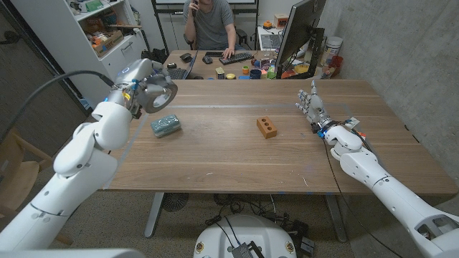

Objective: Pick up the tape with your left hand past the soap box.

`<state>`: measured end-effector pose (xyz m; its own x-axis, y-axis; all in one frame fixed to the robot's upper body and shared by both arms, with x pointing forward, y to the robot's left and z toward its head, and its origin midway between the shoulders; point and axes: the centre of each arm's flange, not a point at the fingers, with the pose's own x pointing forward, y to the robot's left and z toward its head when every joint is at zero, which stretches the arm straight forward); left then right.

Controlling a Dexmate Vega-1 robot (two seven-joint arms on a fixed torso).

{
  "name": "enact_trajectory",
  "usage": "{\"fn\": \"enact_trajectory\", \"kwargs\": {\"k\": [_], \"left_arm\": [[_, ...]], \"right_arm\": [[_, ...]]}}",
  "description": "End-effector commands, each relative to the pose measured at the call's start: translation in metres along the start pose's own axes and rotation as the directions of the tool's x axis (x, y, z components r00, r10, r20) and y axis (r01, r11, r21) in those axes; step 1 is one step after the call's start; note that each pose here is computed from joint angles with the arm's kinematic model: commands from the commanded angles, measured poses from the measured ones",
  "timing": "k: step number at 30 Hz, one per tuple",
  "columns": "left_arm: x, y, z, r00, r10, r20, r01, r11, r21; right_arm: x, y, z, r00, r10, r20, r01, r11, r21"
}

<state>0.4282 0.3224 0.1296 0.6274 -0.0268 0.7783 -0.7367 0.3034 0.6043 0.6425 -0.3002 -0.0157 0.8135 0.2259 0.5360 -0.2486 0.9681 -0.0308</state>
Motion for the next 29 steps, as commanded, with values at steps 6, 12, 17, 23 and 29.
{"fn": "enact_trajectory", "kwargs": {"k": [6,12,17,23,29], "left_arm": [[0.099,0.103,0.052,0.952,0.261,0.162,-0.264,0.965,-0.004],[0.1,0.091,0.062,0.95,0.244,0.194,-0.247,0.969,-0.011],[0.102,0.083,0.059,0.962,0.203,0.183,-0.206,0.979,-0.004],[0.099,0.079,0.055,0.966,0.195,0.171,-0.197,0.98,-0.001],[0.094,0.072,0.051,0.95,0.246,0.195,-0.244,0.969,-0.033]], "right_arm": [[0.005,-0.002,0.01,1.0,0.007,0.023,-0.007,1.0,-0.019],[0.004,-0.005,0.012,1.0,0.002,0.029,-0.001,1.0,-0.02],[0.002,-0.007,0.012,1.0,-0.005,0.027,0.005,1.0,-0.024],[0.004,-0.006,0.011,1.0,0.008,0.019,-0.008,1.0,-0.028],[0.007,-0.003,0.015,0.999,0.022,0.028,-0.02,0.999,-0.05]]}}
